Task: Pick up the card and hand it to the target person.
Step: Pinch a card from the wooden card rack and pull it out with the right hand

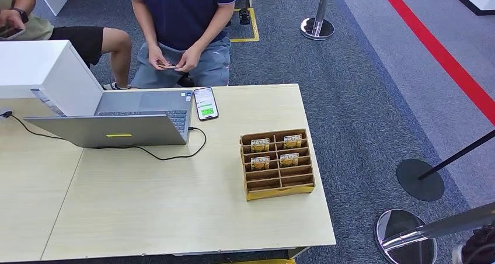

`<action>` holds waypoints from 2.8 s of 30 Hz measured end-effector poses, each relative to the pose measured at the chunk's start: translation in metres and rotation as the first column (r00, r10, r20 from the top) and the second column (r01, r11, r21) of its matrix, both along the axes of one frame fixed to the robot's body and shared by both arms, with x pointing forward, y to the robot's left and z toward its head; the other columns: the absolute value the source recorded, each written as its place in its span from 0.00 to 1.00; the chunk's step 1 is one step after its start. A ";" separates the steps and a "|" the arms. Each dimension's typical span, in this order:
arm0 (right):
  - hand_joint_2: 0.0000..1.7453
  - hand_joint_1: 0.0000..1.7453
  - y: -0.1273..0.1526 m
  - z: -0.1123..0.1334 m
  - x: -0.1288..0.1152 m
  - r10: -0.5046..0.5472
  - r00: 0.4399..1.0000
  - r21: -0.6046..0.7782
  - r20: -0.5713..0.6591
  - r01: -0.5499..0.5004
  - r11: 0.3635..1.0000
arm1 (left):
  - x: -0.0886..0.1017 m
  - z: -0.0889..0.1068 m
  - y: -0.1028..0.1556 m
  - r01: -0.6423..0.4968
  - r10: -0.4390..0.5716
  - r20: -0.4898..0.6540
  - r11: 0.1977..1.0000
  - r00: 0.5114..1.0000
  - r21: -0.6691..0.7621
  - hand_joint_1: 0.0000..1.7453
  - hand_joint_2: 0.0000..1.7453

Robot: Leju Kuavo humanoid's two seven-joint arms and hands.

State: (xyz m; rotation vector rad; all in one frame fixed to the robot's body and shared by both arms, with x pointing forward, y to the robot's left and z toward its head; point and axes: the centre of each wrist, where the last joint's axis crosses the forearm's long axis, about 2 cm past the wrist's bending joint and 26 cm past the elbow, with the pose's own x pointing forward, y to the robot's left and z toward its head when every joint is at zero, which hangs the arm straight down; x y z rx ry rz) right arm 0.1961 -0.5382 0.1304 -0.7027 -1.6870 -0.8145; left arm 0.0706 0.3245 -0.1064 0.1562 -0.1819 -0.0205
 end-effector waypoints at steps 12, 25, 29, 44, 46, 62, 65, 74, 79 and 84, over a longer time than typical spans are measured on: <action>1.00 0.00 0.080 0.096 0.023 0.138 0.989 -0.345 0.056 -0.111 0.932 | -0.001 0.000 -0.001 -0.043 0.043 -0.003 0.999 0.999 -0.001 0.00 0.00; 1.00 0.00 0.209 0.166 0.050 0.080 0.910 -0.814 -0.406 -0.400 0.421 | 0.001 0.000 -0.004 -0.067 0.067 -0.001 0.998 0.998 -0.008 0.00 0.00; 1.00 0.00 0.235 0.167 0.054 0.075 0.873 -0.821 -0.482 -0.480 0.309 | 0.001 0.000 -0.004 -0.068 0.068 -0.002 0.998 0.998 -0.008 0.00 0.00; 1.00 0.77 0.288 0.161 0.057 0.042 0.801 -0.797 -0.598 -0.599 0.079 | 0.001 0.000 -0.005 -0.080 0.079 -0.015 0.997 0.997 -0.013 0.00 0.00; 1.00 0.77 0.291 0.160 0.057 0.058 0.790 -0.787 -0.611 -0.613 0.067 | 0.001 0.000 -0.005 -0.079 0.079 -0.016 0.997 0.997 -0.013 0.00 0.00; 1.00 0.76 0.303 0.141 0.065 -0.041 0.660 -0.660 -0.750 -0.751 -0.015 | 0.001 0.000 -0.006 -0.094 0.094 -0.020 0.995 0.995 -0.018 0.00 0.00; 1.00 0.77 0.304 0.135 0.070 -0.145 0.625 -0.628 -0.767 -0.778 -0.034 | 0.001 0.000 -0.006 -0.097 0.097 -0.020 0.995 0.995 -0.019 0.00 0.00; 1.00 0.34 0.306 0.119 0.078 -0.221 0.579 -0.582 -0.785 -0.811 -0.059 | 0.001 0.000 -0.008 -0.102 0.102 -0.023 0.994 0.995 -0.024 0.00 0.00; 1.00 0.39 0.307 0.112 0.082 -0.238 0.560 -0.562 -0.794 -0.825 -0.067 | 0.001 0.000 -0.008 -0.104 0.104 -0.023 0.994 0.994 -0.023 0.00 0.00; 1.00 0.37 0.308 0.107 0.084 -0.239 0.542 -0.540 -0.806 -0.838 -0.079 | 0.001 0.000 -0.008 -0.105 0.105 -0.022 0.994 0.994 -0.024 0.00 0.00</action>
